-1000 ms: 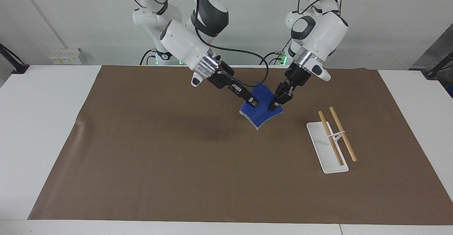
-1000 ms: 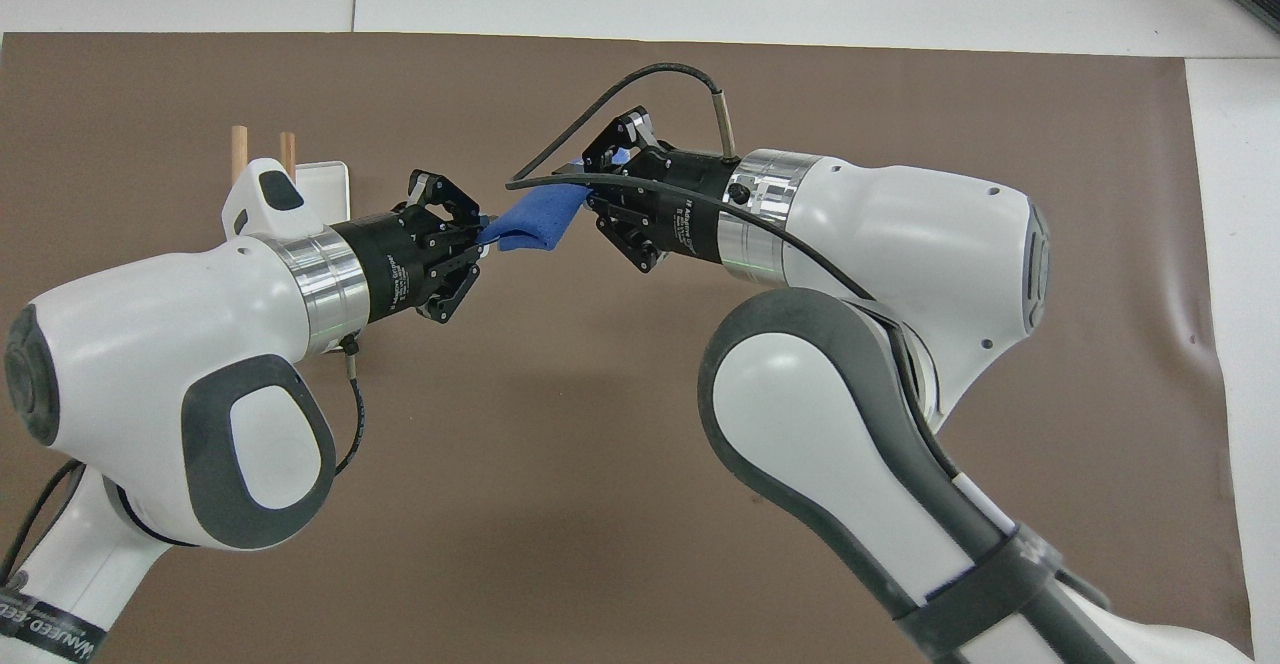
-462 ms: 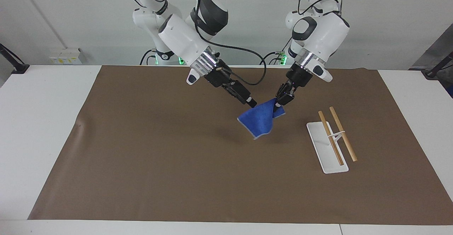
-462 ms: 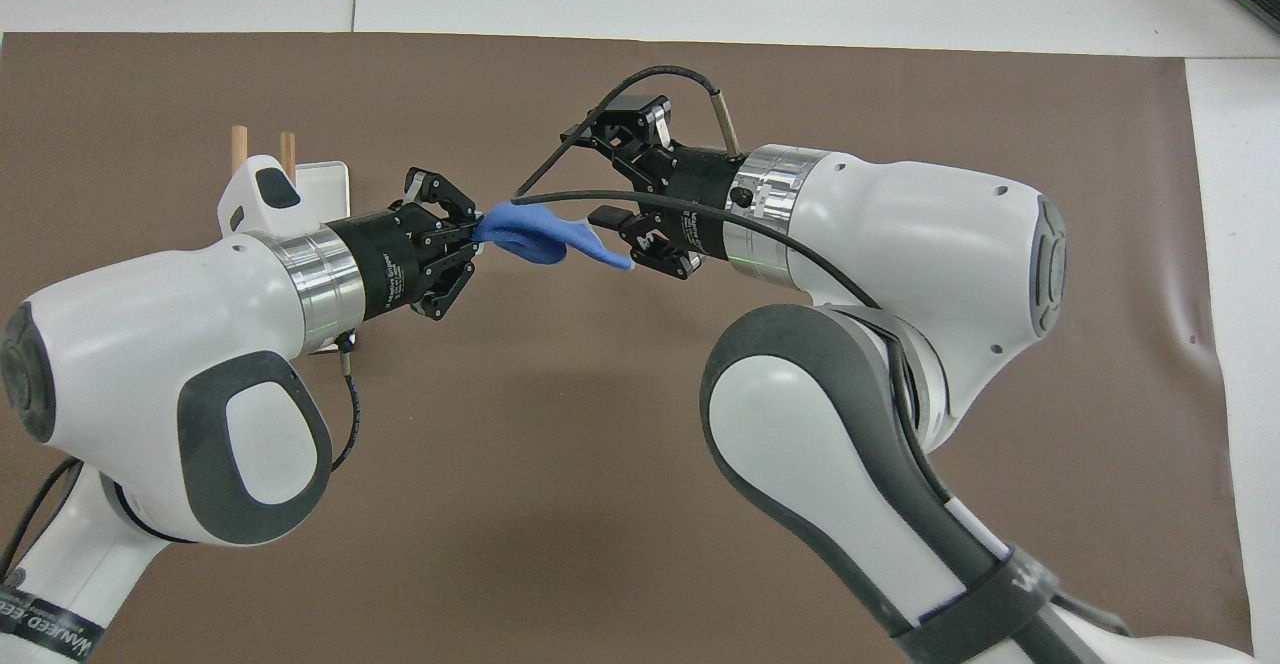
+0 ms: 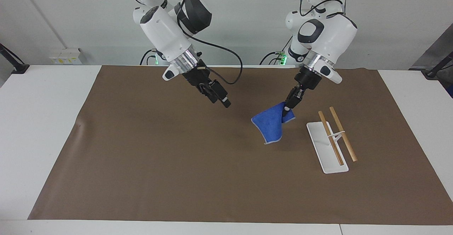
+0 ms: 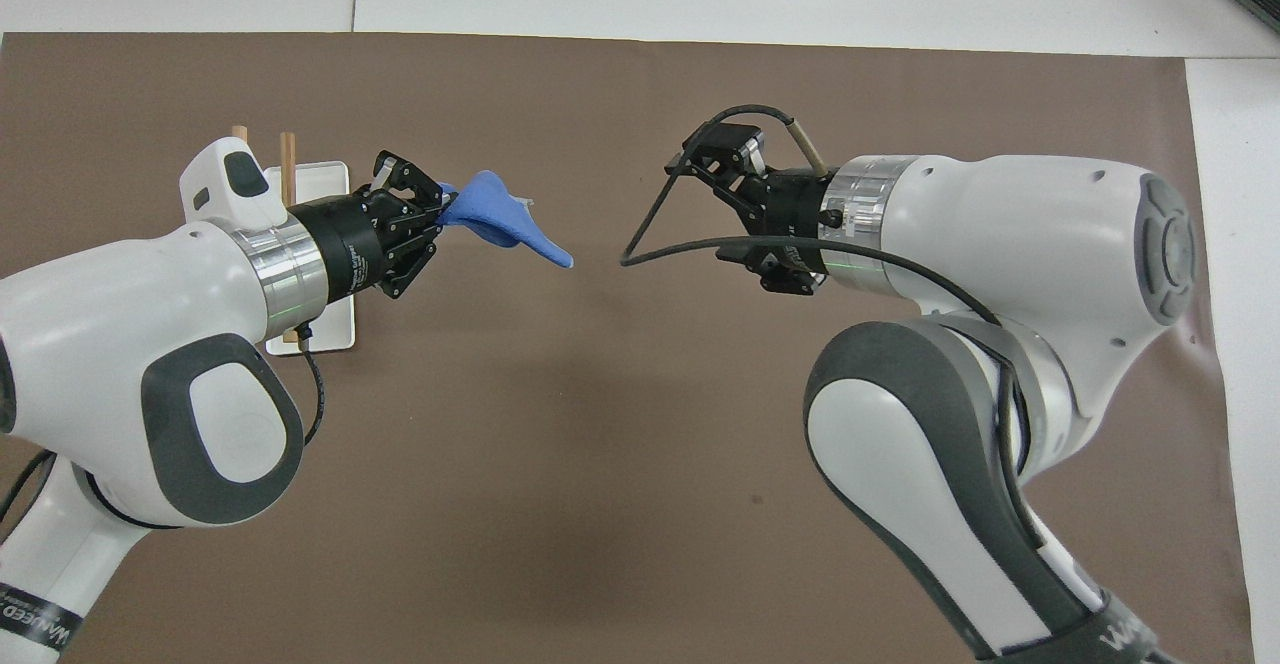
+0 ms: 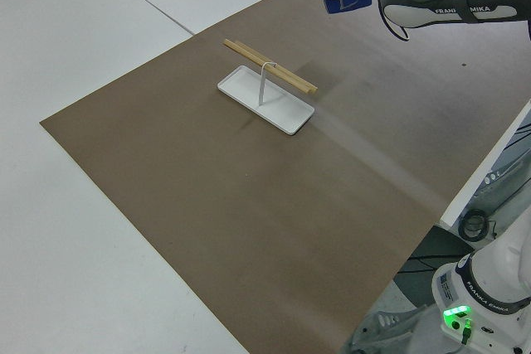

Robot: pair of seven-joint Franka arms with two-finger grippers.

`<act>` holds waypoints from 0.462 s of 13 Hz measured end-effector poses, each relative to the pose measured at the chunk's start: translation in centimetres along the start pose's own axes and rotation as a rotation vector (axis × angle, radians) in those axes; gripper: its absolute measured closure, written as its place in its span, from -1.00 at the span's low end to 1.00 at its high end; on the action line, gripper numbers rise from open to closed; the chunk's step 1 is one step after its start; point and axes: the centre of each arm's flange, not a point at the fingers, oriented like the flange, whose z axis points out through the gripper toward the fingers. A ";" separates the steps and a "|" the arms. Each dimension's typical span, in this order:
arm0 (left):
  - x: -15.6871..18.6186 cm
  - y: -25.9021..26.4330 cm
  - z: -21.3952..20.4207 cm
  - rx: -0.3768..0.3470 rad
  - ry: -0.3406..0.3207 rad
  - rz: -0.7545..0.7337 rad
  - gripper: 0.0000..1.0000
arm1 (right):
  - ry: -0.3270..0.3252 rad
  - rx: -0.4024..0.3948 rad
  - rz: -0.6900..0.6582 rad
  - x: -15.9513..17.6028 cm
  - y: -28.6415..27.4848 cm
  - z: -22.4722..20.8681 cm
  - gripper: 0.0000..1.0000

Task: Right arm passes towel to left arm to hang
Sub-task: 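Open the right gripper and withdraw it while the left gripper pulls the towel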

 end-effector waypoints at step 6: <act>3.8 -0.6 -0.8 0.043 0.066 0.432 0.95 | 0.016 -0.369 -0.389 2.4 4.7 -4.8 -1.00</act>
